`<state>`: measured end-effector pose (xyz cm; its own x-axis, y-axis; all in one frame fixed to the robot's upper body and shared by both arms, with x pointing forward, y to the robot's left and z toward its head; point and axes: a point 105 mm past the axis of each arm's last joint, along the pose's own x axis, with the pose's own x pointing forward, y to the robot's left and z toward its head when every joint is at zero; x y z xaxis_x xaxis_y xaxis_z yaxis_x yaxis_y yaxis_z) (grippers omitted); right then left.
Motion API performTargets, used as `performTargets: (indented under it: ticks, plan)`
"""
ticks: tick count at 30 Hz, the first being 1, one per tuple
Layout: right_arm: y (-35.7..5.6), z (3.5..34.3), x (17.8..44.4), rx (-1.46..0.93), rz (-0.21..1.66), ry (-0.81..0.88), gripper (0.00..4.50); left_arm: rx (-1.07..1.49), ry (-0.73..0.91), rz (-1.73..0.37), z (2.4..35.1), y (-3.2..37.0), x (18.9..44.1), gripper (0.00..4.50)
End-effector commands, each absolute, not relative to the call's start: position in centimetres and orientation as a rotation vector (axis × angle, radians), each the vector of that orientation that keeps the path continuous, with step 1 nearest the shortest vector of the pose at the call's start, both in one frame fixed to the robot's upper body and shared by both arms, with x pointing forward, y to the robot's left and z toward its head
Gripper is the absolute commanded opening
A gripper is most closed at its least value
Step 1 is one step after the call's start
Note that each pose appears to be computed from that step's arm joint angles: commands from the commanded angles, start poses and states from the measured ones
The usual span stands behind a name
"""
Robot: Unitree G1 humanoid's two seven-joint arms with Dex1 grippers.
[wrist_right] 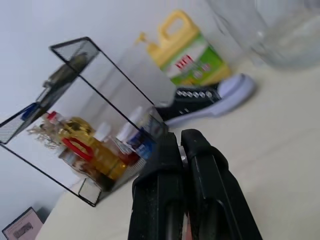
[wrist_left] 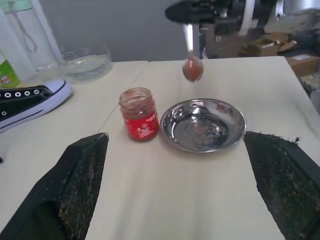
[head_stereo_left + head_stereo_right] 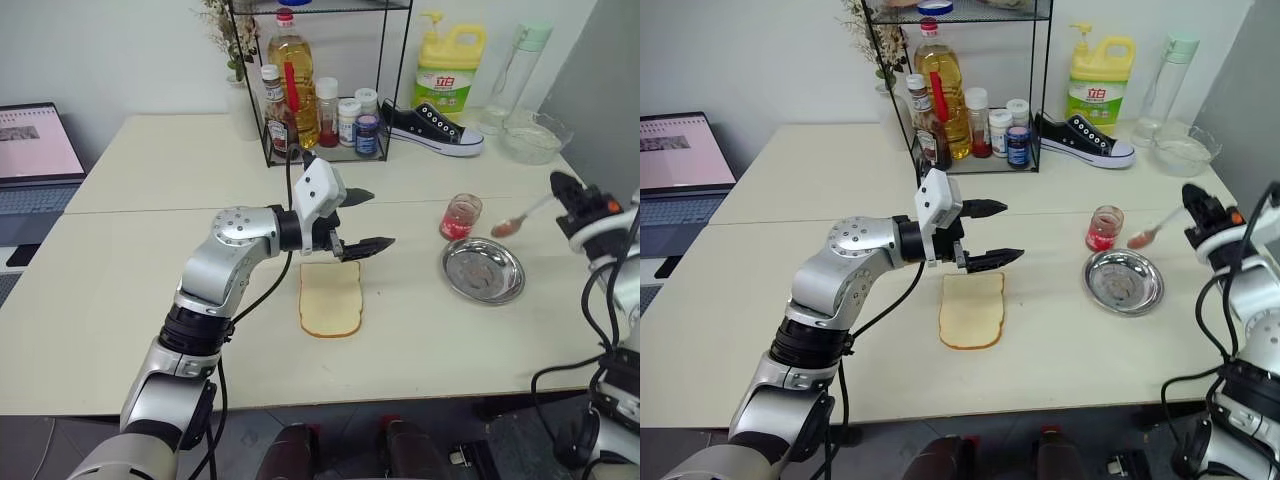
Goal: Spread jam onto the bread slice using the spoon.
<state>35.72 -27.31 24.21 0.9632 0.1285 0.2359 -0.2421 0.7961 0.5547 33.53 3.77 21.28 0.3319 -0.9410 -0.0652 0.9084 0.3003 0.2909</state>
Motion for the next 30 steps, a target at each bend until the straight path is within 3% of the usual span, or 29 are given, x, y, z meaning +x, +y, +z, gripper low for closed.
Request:
performTargets:
  ticks: [1, 13, 30]
  plan:
    - [-25.4, 27.7, 36.8, 0.445, 0.228, -0.275, 0.03, 0.320, -0.197, -1.219, 22.4, 3.1, 33.8, 4.50]
    - [-23.9, 28.2, 40.9, 0.125, 0.182, -0.335, 0.03, 0.312, -0.207, -1.201, 21.9, 2.9, 33.6, 4.50]
    - [-22.2, 23.6, 43.6, -0.011, 0.201, -0.286, 0.03, 0.313, -0.216, -1.195, 22.6, 2.7, 33.1, 4.50]
